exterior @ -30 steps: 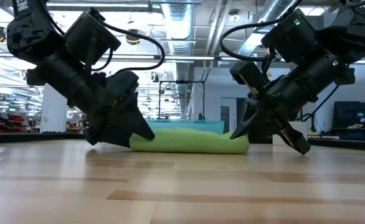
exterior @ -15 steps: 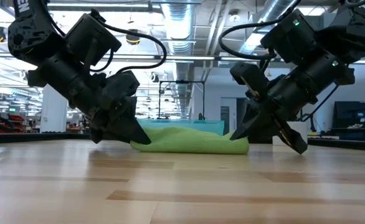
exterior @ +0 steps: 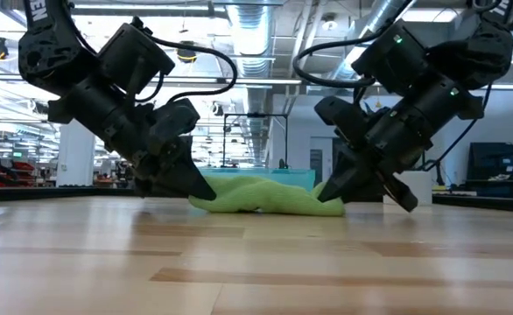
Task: Roll microfiber towels into tight, uniform cylinder then place into a basket
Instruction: Put the green microfiber cloth into the bin
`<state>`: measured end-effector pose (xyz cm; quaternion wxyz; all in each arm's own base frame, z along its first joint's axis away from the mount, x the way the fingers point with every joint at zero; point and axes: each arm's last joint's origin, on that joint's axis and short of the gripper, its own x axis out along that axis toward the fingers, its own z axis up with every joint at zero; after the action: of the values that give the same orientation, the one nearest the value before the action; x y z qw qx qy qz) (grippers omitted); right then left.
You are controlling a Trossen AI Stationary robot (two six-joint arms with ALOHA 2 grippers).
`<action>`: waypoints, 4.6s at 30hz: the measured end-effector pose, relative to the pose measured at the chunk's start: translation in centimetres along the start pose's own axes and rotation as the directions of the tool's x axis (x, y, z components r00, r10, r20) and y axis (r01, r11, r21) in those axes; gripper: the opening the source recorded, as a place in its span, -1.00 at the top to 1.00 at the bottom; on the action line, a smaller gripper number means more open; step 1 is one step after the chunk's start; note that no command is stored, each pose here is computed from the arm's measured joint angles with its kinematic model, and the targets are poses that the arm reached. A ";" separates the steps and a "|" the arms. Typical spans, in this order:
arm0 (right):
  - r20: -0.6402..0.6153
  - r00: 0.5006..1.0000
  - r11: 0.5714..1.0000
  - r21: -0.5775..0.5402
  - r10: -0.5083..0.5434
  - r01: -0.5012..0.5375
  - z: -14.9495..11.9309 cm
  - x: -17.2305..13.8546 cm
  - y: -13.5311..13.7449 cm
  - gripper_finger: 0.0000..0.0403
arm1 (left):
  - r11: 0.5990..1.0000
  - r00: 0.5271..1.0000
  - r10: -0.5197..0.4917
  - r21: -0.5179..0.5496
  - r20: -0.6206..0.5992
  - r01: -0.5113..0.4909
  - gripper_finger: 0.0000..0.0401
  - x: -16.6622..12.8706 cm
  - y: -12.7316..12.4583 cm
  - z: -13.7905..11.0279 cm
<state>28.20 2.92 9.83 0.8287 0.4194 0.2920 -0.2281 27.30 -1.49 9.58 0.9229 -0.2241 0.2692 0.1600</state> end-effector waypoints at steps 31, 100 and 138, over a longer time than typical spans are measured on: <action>0.206 0.976 0.978 -0.206 0.070 -0.026 6.9 0.7 1.4 0.92 | 0.985 0.989 0.091 0.136 0.120 -0.107 0.97 -4.3 3.9 6.5; 0.213 0.954 0.750 -0.591 -0.212 0.298 17.1 0.4 -2.5 0.93 | 0.890 0.934 0.351 0.335 -0.070 -0.309 0.62 -0.7 11.3 13.9; 0.009 0.931 0.766 -0.565 -0.366 0.307 18.8 -1.5 -0.1 0.01 | 0.854 0.920 0.392 0.379 -0.022 -0.355 0.34 -6.7 9.0 18.5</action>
<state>32.55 -12.52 19.81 0.8440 0.1116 0.4578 -0.2562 26.06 14.22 24.35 0.8851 0.0017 0.3780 0.2717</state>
